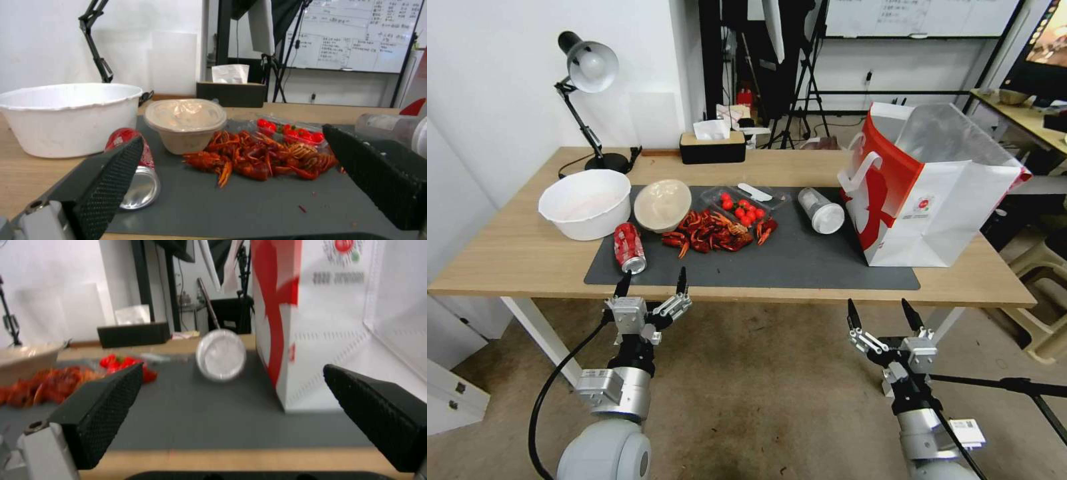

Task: Pick up the trash from the table and place it into the takeout bag.

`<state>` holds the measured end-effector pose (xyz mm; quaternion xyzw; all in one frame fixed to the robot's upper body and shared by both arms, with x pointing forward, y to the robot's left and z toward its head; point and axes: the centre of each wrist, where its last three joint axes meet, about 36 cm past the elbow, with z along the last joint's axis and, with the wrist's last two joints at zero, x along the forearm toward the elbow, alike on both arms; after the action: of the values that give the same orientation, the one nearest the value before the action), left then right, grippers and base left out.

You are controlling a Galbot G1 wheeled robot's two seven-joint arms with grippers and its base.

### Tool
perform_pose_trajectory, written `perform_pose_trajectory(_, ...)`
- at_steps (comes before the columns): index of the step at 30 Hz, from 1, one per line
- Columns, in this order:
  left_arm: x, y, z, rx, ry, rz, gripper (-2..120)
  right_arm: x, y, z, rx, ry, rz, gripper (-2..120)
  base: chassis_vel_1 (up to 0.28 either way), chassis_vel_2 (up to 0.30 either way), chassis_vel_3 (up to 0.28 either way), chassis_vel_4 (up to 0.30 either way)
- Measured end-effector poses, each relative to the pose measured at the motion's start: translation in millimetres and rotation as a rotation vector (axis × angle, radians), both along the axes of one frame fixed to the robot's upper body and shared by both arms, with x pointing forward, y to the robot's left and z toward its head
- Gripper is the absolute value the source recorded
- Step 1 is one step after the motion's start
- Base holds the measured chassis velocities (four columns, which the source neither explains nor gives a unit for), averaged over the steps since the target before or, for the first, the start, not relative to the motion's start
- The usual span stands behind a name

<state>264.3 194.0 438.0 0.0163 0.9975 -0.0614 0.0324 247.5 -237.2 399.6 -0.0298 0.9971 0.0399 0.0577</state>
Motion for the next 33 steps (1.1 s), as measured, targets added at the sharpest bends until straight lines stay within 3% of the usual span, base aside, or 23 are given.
perform_pose_trajectory(5,-1.0,-0.1,0.6,0.002,-0.001,0.001,100,50.6,9.1,36.1,0.045,-0.022,-0.005,100,0.000,0.000,0.000,0.000)
perform_pose_trajectory(11,-2.0,0.2,2.7,0.004,-0.006,0.002,100,80.5,11.0,45.7,0.086,0.026,0.016,100,0.000,0.000,0.000,0.000)
perform_pose_trajectory(14,-3.4,1.1,4.2,0.007,-0.010,0.005,100,111.9,11.9,47.9,0.106,0.075,0.042,100,0.000,0.000,0.000,0.000)
perform_pose_trajectory(17,-4.4,2.0,4.7,0.014,-0.012,0.008,100,168.2,20.7,49.0,0.112,0.114,0.049,100,0.000,0.000,0.000,0.000)
perform_pose_trajectory(25,-4.4,4.0,5.5,0.019,-0.016,0.015,100,213.8,19.8,41.2,0.094,0.197,0.013,100,0.000,0.000,0.000,0.000)
perform_pose_trajectory(33,-3.7,4.3,3.4,0.017,-0.016,0.018,100,242.6,18.1,39.4,0.091,0.214,-0.016,100,0.000,0.000,0.000,0.000)
